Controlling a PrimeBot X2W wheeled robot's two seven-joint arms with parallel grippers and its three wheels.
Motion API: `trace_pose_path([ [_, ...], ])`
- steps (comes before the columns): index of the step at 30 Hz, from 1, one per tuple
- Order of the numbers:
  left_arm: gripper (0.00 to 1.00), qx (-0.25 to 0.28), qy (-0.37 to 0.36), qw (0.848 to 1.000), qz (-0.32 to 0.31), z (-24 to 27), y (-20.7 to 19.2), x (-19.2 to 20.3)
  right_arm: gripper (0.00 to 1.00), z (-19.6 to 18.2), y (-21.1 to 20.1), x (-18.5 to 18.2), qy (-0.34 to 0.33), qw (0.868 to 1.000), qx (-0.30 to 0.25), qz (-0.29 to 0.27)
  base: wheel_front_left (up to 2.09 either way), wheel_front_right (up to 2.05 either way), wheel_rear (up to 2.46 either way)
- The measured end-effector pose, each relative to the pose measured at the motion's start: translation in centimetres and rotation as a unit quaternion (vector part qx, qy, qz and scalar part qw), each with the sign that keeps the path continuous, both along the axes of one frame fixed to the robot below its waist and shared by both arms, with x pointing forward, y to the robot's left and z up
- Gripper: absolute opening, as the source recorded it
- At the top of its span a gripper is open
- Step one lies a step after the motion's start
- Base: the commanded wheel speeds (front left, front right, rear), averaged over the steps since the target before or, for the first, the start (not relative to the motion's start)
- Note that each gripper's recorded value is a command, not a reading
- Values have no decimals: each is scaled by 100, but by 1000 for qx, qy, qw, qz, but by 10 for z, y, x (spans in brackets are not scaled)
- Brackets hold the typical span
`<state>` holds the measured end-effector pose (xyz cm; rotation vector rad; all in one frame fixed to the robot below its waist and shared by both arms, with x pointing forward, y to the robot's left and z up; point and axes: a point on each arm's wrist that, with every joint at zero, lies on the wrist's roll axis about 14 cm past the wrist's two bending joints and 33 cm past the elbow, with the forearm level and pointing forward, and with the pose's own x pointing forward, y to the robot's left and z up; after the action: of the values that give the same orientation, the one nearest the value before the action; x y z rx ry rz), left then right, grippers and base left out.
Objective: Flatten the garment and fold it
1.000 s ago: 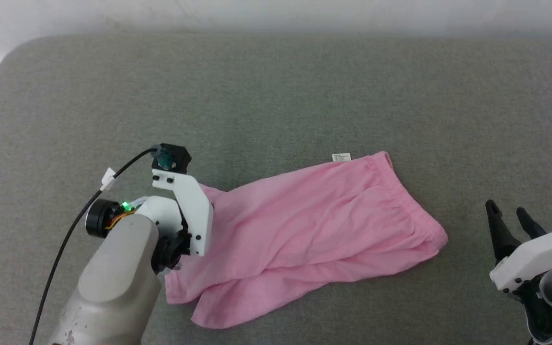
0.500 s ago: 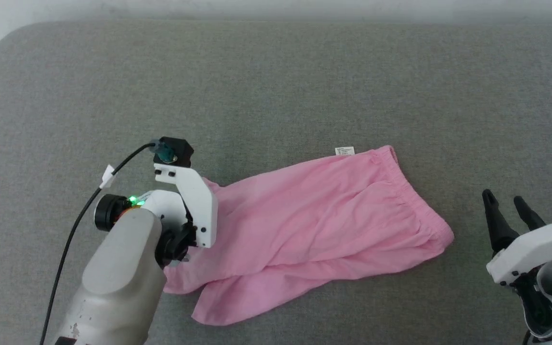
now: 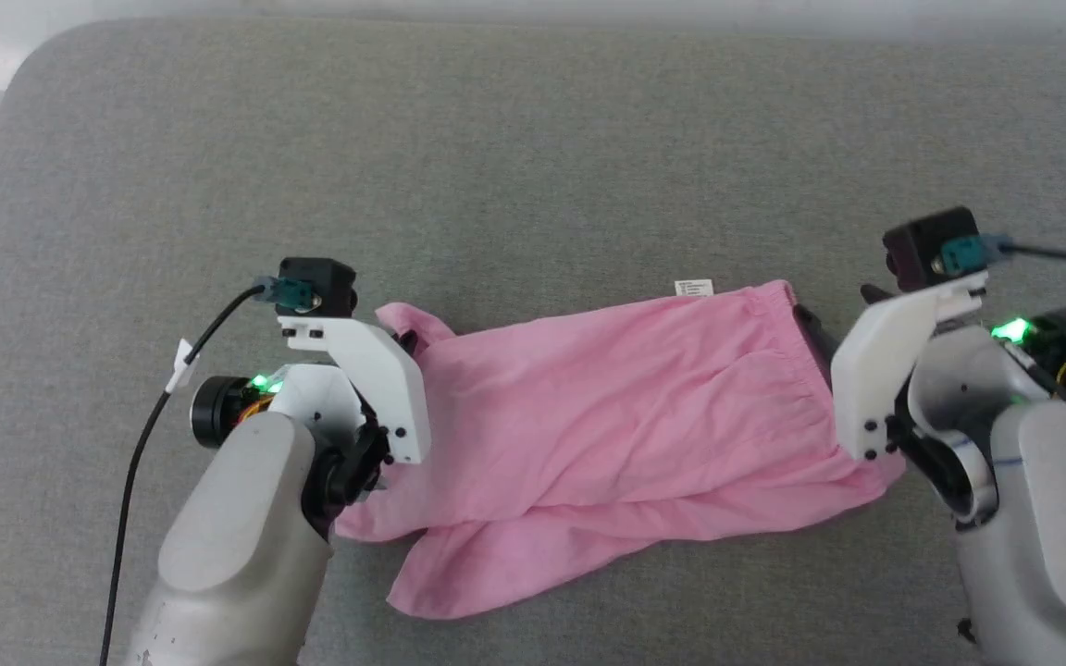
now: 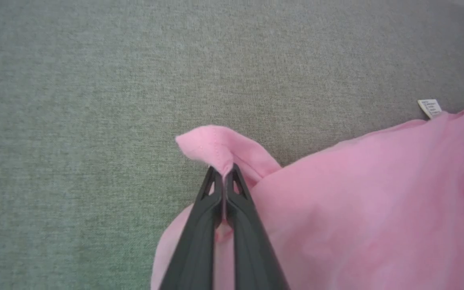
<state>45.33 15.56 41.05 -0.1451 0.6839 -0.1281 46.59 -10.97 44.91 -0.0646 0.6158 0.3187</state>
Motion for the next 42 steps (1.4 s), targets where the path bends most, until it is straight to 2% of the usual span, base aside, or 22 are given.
trace_pose_path([
  [4,0,-5,-14,1000,1,7,-1,0,100,-13,7,13,36,998,-45,22,0,0,0],
  [11,0,-10,-21,1000,1,10,-3,-1,100,-52,10,17,101,991,-84,37,0,0,0],
  [16,0,-17,-9,1000,7,2,-1,-9,100,-68,14,15,128,988,-77,43,0,0,0],
  [17,0,-18,-7,1000,8,1,-1,-10,68,-70,15,15,132,988,-71,43,0,0,0],
  [18,0,-20,-5,1000,9,0,-2,-11,27,-70,17,15,133,988,-67,45,0,0,0],
  [19,0,-22,-4,1000,9,-1,-2,-12,0,-70,18,15,132,988,-63,48,0,0,0],
  [25,0,-43,-25,999,23,9,0,-7,0,-56,25,20,102,993,-21,52,0,0,0],
  [28,0,-55,-56,996,37,26,6,2,0,-31,27,33,65,997,18,43,0,0,0],
  [32,0,-60,-127,989,45,73,16,31,0,25,29,63,-3,997,66,34,0,0,0],
  [35,0,-54,-188,980,48,120,22,57,0,73,28,86,-50,992,109,24,0,0,0],
  [39,0,-27,-263,963,57,184,37,88,0,143,28,114,-128,978,163,13,0,0,0],
  [42,0,-31,-324,942,85,234,50,109,0,198,31,133,-198,963,181,14,0,0,0],
])
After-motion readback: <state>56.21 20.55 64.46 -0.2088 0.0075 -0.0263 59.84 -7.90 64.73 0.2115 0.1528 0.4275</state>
